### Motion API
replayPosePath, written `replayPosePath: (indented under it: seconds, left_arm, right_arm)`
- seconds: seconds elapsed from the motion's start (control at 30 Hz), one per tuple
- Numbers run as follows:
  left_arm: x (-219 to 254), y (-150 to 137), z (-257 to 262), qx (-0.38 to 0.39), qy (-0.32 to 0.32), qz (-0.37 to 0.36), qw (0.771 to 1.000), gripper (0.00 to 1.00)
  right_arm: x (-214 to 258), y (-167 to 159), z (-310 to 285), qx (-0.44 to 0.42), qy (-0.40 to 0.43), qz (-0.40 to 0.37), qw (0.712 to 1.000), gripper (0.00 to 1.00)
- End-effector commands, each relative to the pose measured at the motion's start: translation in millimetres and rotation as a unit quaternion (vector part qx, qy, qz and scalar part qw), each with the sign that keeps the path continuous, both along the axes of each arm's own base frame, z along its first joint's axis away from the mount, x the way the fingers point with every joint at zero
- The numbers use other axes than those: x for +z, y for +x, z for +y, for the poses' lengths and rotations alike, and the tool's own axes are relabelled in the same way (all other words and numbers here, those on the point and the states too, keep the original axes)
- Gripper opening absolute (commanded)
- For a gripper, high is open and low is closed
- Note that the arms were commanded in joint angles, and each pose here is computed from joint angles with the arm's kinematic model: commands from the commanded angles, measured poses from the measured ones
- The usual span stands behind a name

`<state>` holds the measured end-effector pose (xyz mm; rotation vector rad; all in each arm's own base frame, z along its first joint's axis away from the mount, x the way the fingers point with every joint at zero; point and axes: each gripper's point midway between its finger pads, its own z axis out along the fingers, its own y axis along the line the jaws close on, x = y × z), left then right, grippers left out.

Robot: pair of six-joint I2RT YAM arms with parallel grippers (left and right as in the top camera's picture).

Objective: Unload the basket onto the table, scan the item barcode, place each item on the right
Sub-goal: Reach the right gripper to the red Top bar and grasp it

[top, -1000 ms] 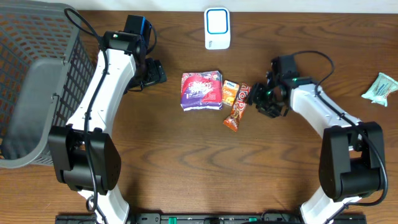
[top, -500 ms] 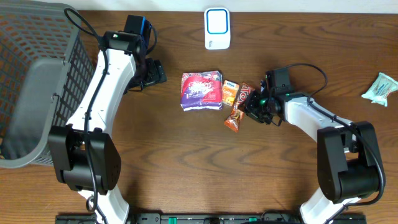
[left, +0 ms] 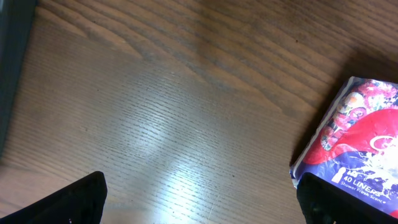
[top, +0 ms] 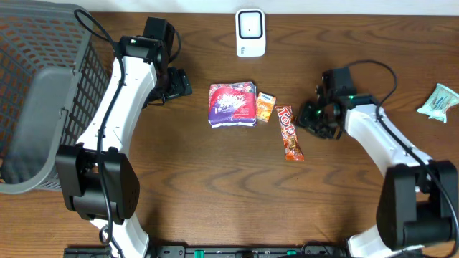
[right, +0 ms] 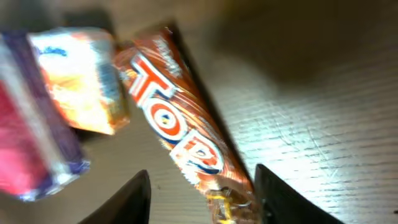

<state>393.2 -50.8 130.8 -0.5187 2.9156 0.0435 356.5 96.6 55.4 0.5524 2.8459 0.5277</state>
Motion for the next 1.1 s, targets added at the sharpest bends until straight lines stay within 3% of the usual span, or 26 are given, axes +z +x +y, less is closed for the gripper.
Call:
replayPosePath:
  seconds: [0.0, 0.07, 0.13, 0.5, 0.6, 0.83, 1.0, 1.07]
  left_arm:
    - [4, -1, 4, 0.001, 0.007, -0.003, 1.0, 0.98]
    - [4, -1, 4, 0.001, 0.007, -0.003, 1.0, 0.98]
    - [4, -1, 4, 0.001, 0.007, -0.003, 1.0, 0.98]
    - [4, -1, 4, 0.001, 0.007, -0.003, 1.0, 0.98]
    - [4, -1, 4, 0.001, 0.007, -0.003, 1.0, 0.98]
    - [4, -1, 4, 0.001, 0.007, -0.003, 1.0, 0.98]
    - [4, -1, 4, 0.001, 0.007, -0.003, 1.0, 0.98]
    - [4, -2, 4, 0.001, 0.007, -0.003, 1.0, 0.98]
  right_arm:
    - [4, 2, -4, 0.009, -0.016, -0.01, 1.0, 0.48]
    - [2, 0, -3, 0.007, -0.015, -0.005, 1.0, 0.36]
    - [1, -2, 1, 0.012, -0.015, -0.004, 1.0, 0.36]
    - [-32, 3, 9, 0.037, -0.067, 0.0, 0.997, 0.63]
    - [-49, 5, 8, 0.034, -0.069, 0.013, 0.997, 0.64]
    - [-80, -4, 13, 0.041, -0.016, 0.062, 0.997, 0.47]
    - [-85, -9, 16, 0.054, -0.006, 0.073, 0.996, 0.19]
    - [-81, -10, 22, 0.062, 0.011, 0.072, 0.995, 0.18]
